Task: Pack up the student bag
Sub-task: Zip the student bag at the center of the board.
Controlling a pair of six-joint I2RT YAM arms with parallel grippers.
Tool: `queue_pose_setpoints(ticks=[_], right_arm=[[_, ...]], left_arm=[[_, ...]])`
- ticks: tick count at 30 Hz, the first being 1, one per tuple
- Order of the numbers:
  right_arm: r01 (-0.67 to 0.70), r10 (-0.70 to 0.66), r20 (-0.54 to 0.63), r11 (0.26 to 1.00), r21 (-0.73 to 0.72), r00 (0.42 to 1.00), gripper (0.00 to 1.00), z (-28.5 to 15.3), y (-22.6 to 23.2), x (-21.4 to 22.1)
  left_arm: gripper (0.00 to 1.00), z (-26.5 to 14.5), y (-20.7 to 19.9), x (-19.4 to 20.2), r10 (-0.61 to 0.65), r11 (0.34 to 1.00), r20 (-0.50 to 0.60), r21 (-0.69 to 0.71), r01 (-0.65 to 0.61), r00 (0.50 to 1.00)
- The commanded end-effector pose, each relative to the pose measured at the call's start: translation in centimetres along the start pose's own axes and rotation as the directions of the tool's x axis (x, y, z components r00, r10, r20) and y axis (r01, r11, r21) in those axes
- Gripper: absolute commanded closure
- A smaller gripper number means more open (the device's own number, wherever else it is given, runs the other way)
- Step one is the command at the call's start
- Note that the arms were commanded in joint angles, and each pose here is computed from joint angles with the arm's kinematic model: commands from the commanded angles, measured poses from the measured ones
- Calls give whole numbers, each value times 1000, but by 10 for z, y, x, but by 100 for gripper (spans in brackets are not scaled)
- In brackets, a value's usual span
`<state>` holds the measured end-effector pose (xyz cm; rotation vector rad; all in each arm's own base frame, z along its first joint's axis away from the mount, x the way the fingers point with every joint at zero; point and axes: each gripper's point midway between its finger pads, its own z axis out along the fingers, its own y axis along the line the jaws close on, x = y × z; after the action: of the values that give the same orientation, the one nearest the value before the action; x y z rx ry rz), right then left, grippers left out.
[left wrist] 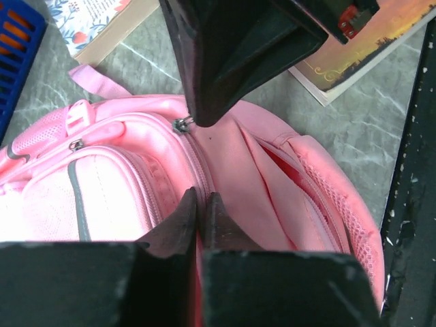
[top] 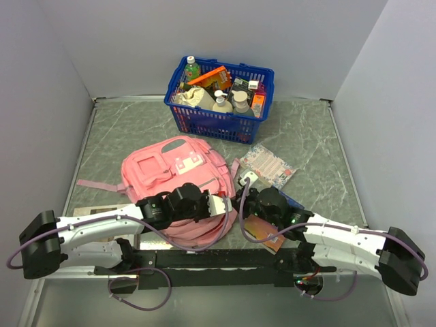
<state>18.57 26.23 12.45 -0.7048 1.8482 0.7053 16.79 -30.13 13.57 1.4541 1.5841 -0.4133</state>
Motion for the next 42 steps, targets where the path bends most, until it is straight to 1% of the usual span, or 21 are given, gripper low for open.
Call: queue_pose_setpoints(ticks=[1,6,7,9,10,11,13,19,21,23,25,29,30,32,33,36,37,38,39,40,42], right_arm=[[-24,25,89,1000,-7,996,100,-2,3,-16],[14,-19,81,998,66,997,100,7,-12,-18],[25,-31,73,996,86,997,100,11,-18,-19],[32,-40,70,994,109,997,100,15,-26,-22],[37,-45,61,992,125,997,100,19,-34,-23],[36,-45,64,991,131,997,100,21,-38,-25],[34,-43,60,989,143,997,100,24,-48,-27],[50,-61,68,986,158,996,100,37,-63,-42],[62,-76,85,986,157,993,100,43,-66,-54],[66,-78,71,985,161,994,100,53,-70,-54],[69,-80,73,988,136,994,100,64,-67,-61],[67,-78,77,989,132,994,100,80,-70,-74],[66,-75,66,988,140,995,100,84,-73,-71],[91,-104,71,982,164,992,100,89,-80,-79],[92,-104,61,980,177,993,100,92,-83,-77],[73,-98,75,956,284,992,100,94,-102,-89],[67,-97,87,953,297,992,93,93,-103,-94],[52,-92,115,950,308,989,84,91,-105,-103],[46,-97,147,947,316,984,73,84,-103,-114],[41,-99,167,945,324,981,52,78,-104,-121],[-13,-71,240,944,330,968,36,58,-100,-140]], left_arm=[[99,-4,-3,-7,1,1000,29,22,-1,1000],[99,-10,-23,-20,43,986,75,156,-54,996],[99,-13,-33,-21,50,974,85,216,-67,995],[99,-18,-41,-24,102,954,114,269,-129,988],[99,-22,-54,-25,119,926,142,341,-161,983],[99,-27,-60,-20,168,902,143,377,-211,975],[99,-34,-70,-18,195,867,169,430,-250,966],[99,-46,-81,-19,258,798,233,495,-343,937],[99,-52,-88,-19,260,769,250,531,-357,933],[99,-57,-92,-26,265,741,284,552,-383,921],[99,-62,-93,-30,263,726,293,567,-389,919],[99,-66,-94,-31,270,715,301,573,-400,914],[99,-66,-93,-31,275,719,297,567,-401,914],[99,-63,-89,-31,270,740,286,549,-388,919],[99,-60,-84,-32,270,763,275,523,-379,923],[99,-54,-75,-30,268,794,257,486,-364,929],[99,-48,-63,-36,249,841,240,426,-333,938],[99,-45,-53,-37,235,866,228,393,-310,945],[99,-42,-45,-38,200,894,211,361,-266,957],[99,-36,-25,-43,192,932,200,268,-243,961],[99,-30,2,-35,139,971,156,174,-166,978]])
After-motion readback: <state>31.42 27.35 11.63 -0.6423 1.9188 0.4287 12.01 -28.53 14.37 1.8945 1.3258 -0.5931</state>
